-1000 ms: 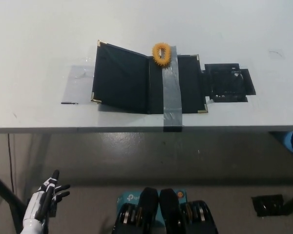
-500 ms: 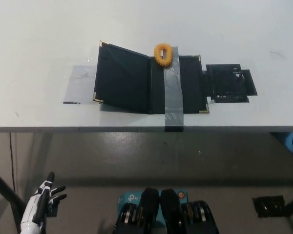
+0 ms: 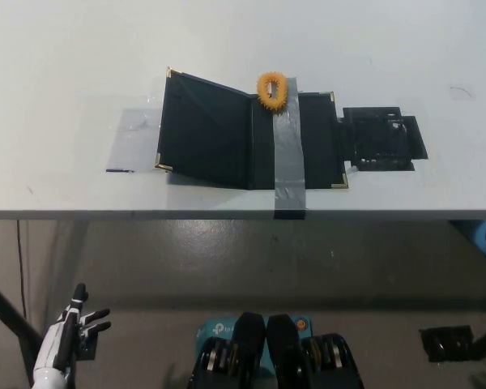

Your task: The robot uses its right hand to push the cover of the diary kept in the middle of the desk towards the left to open it

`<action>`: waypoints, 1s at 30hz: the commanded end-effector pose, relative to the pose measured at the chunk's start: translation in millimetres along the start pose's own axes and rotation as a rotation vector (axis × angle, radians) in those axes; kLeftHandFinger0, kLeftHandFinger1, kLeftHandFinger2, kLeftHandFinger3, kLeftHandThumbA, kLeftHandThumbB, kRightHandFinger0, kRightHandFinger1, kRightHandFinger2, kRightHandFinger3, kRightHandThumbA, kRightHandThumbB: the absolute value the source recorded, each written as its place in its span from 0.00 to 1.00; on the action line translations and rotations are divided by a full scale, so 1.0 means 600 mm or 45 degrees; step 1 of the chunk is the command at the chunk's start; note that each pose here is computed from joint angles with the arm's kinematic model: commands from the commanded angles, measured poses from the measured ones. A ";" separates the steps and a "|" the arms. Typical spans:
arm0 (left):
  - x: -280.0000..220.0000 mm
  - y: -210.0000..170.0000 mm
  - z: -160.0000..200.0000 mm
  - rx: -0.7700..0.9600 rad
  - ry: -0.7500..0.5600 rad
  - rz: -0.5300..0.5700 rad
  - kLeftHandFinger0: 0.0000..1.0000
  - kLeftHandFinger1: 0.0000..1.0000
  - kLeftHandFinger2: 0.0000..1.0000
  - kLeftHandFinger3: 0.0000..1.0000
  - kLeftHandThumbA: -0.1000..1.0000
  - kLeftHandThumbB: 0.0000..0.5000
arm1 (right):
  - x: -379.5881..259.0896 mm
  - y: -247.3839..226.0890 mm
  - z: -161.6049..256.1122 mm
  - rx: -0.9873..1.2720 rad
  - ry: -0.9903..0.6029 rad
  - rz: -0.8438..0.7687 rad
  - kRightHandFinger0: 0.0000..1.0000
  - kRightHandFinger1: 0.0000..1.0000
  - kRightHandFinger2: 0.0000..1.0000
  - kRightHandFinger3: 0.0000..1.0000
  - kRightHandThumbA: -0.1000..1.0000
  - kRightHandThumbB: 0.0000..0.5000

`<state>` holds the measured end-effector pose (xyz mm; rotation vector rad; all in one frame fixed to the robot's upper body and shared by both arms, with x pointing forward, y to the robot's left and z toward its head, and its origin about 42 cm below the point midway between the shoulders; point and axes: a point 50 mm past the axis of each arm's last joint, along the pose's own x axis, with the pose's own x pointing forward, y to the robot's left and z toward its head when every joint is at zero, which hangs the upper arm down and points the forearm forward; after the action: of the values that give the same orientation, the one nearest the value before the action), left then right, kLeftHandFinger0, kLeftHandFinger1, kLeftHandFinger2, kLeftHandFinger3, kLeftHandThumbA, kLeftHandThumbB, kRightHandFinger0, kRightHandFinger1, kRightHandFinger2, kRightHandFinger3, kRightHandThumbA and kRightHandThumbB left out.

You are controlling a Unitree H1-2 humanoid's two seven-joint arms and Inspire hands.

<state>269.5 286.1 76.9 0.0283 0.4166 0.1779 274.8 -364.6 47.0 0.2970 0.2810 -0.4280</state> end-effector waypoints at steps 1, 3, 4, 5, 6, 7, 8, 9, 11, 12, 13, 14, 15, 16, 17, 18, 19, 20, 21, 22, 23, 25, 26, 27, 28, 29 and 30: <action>0.001 0.007 0.034 -0.009 -0.094 0.016 0.97 0.74 0.72 0.92 0.92 0.55 | 0.009 -0.006 0.027 -0.041 -0.103 0.060 0.40 0.46 0.62 0.81 0.92 0.45; 0.001 0.006 0.037 -0.008 -0.097 0.017 0.97 0.73 0.72 0.92 0.92 0.54 | 0.011 -0.007 0.029 -0.033 -0.102 0.058 0.38 0.46 0.63 0.79 0.91 0.45; 0.002 0.006 0.037 -0.011 -0.095 0.013 0.98 0.75 0.73 0.93 0.92 0.52 | 0.014 -0.011 0.029 -0.033 -0.091 0.044 0.37 0.46 0.62 0.78 0.91 0.45; 0.001 0.006 0.037 -0.009 -0.100 0.012 0.97 0.75 0.73 0.93 0.92 0.50 | 0.015 -0.013 0.031 -0.026 -0.085 0.040 0.37 0.46 0.61 0.78 0.91 0.48; 0.002 0.007 0.036 -0.010 -0.103 0.009 0.97 0.74 0.72 0.93 0.93 0.52 | 0.016 -0.016 0.031 0.003 -0.061 0.019 0.38 0.46 0.61 0.78 0.92 0.47; 0.002 0.007 0.037 -0.013 -0.101 0.009 0.96 0.73 0.72 0.93 0.92 0.56 | 0.017 -0.020 0.030 0.031 -0.048 0.010 0.40 0.48 0.62 0.80 0.92 0.47; 0.004 0.006 0.040 -0.017 -0.102 0.009 0.96 0.73 0.72 0.93 0.92 0.58 | 0.020 -0.023 0.031 0.061 -0.041 0.005 0.41 0.49 0.62 0.80 0.92 0.47; 0.005 0.006 0.040 -0.018 -0.109 0.006 0.96 0.73 0.72 0.93 0.92 0.58 | 0.021 -0.024 0.033 0.079 -0.030 -0.006 0.40 0.49 0.61 0.80 0.92 0.49; 0.005 0.006 0.040 -0.002 -0.112 0.004 0.96 0.73 0.71 0.92 0.94 0.60 | 0.021 -0.024 0.033 0.081 -0.024 -0.008 0.36 0.47 0.60 0.78 0.90 0.47; 0.005 0.006 0.041 -0.003 -0.115 0.004 0.95 0.73 0.71 0.92 0.94 0.61 | 0.021 -0.023 0.034 0.073 -0.026 -0.005 0.36 0.47 0.60 0.79 0.90 0.51; 0.006 0.006 0.041 -0.008 -0.114 0.009 0.96 0.73 0.71 0.92 0.94 0.59 | 0.022 -0.021 0.037 0.032 -0.036 0.000 0.35 0.46 0.60 0.79 0.90 0.53; 0.006 0.006 0.041 -0.008 -0.114 0.010 0.96 0.73 0.71 0.92 0.93 0.59 | 0.022 -0.021 0.037 0.029 -0.037 0.000 0.35 0.46 0.60 0.79 0.90 0.53; 0.005 0.005 0.042 0.004 -0.121 0.007 0.95 0.72 0.71 0.92 0.94 0.61 | 0.024 -0.020 0.039 -0.009 -0.041 0.003 0.31 0.43 0.57 0.76 0.90 0.55; 0.007 0.004 0.042 0.000 -0.119 0.008 0.95 0.72 0.70 0.92 0.94 0.60 | 0.026 -0.019 0.043 -0.038 -0.050 0.006 0.29 0.41 0.56 0.75 0.90 0.56; 0.007 0.004 0.043 -0.001 -0.115 0.009 0.95 0.72 0.70 0.92 0.94 0.58 | 0.025 -0.018 0.043 -0.055 -0.051 0.009 0.29 0.41 0.56 0.75 0.90 0.59; 0.008 0.003 0.045 -0.011 -0.116 0.014 0.95 0.72 0.70 0.92 0.93 0.57 | 0.029 -0.013 0.050 -0.084 -0.060 0.021 0.30 0.41 0.55 0.75 0.91 0.60; 0.008 0.003 0.045 -0.014 -0.118 0.013 0.95 0.72 0.71 0.92 0.90 0.54 | 0.028 -0.012 0.050 -0.125 -0.066 0.031 0.29 0.40 0.57 0.75 0.89 0.61; 0.008 0.003 0.045 -0.015 -0.118 0.013 0.95 0.73 0.71 0.92 0.90 0.54 | 0.028 -0.012 0.050 -0.139 -0.067 0.031 0.29 0.40 0.57 0.75 0.89 0.61; 0.007 0.002 0.045 -0.025 -0.114 0.016 0.95 0.72 0.70 0.92 0.87 0.52 | 0.027 -0.012 0.051 -0.182 -0.077 0.038 0.26 0.38 0.56 0.73 0.86 0.60; 0.009 0.002 0.045 -0.023 -0.114 0.014 0.95 0.72 0.70 0.92 0.86 0.52 | 0.028 -0.011 0.052 -0.186 -0.079 0.037 0.25 0.37 0.55 0.72 0.85 0.59; 0.010 0.002 0.044 -0.025 -0.114 0.013 0.95 0.72 0.70 0.92 0.86 0.53 | 0.029 -0.011 0.051 -0.188 -0.076 0.037 0.24 0.36 0.55 0.72 0.84 0.59; 0.010 0.002 0.045 -0.022 -0.119 0.009 0.96 0.72 0.70 0.92 0.85 0.51 | 0.030 -0.010 0.054 -0.191 -0.081 0.035 0.21 0.34 0.55 0.71 0.84 0.58; 0.011 0.001 0.046 -0.019 -0.117 0.010 0.96 0.72 0.70 0.92 0.85 0.51 | 0.029 -0.009 0.055 -0.195 -0.082 0.033 0.21 0.34 0.55 0.71 0.84 0.58; 0.008 0.001 0.048 -0.019 -0.121 0.007 0.95 0.73 0.71 0.93 0.80 0.45 | 0.029 -0.009 0.055 -0.204 -0.084 0.037 0.24 0.36 0.54 0.73 0.85 0.61; 0.008 0.001 0.047 -0.020 -0.128 0.003 0.95 0.73 0.71 0.91 0.74 0.46 | 0.030 -0.009 0.054 -0.209 -0.089 0.039 0.24 0.36 0.54 0.73 0.85 0.63; 0.008 0.002 0.049 -0.019 -0.133 0.004 0.95 0.72 0.70 0.90 0.69 0.44 | 0.031 -0.007 0.055 -0.204 -0.093 0.042 0.23 0.34 0.53 0.73 0.84 0.63; 0.008 0.002 0.049 -0.018 -0.135 0.003 0.95 0.72 0.70 0.90 0.68 0.44 | 0.031 -0.007 0.055 -0.200 -0.094 0.045 0.23 0.34 0.53 0.73 0.84 0.63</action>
<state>279.5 284.3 87.8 0.0180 0.3762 0.1706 282.9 -379.3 51.6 0.1822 0.3098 -0.3976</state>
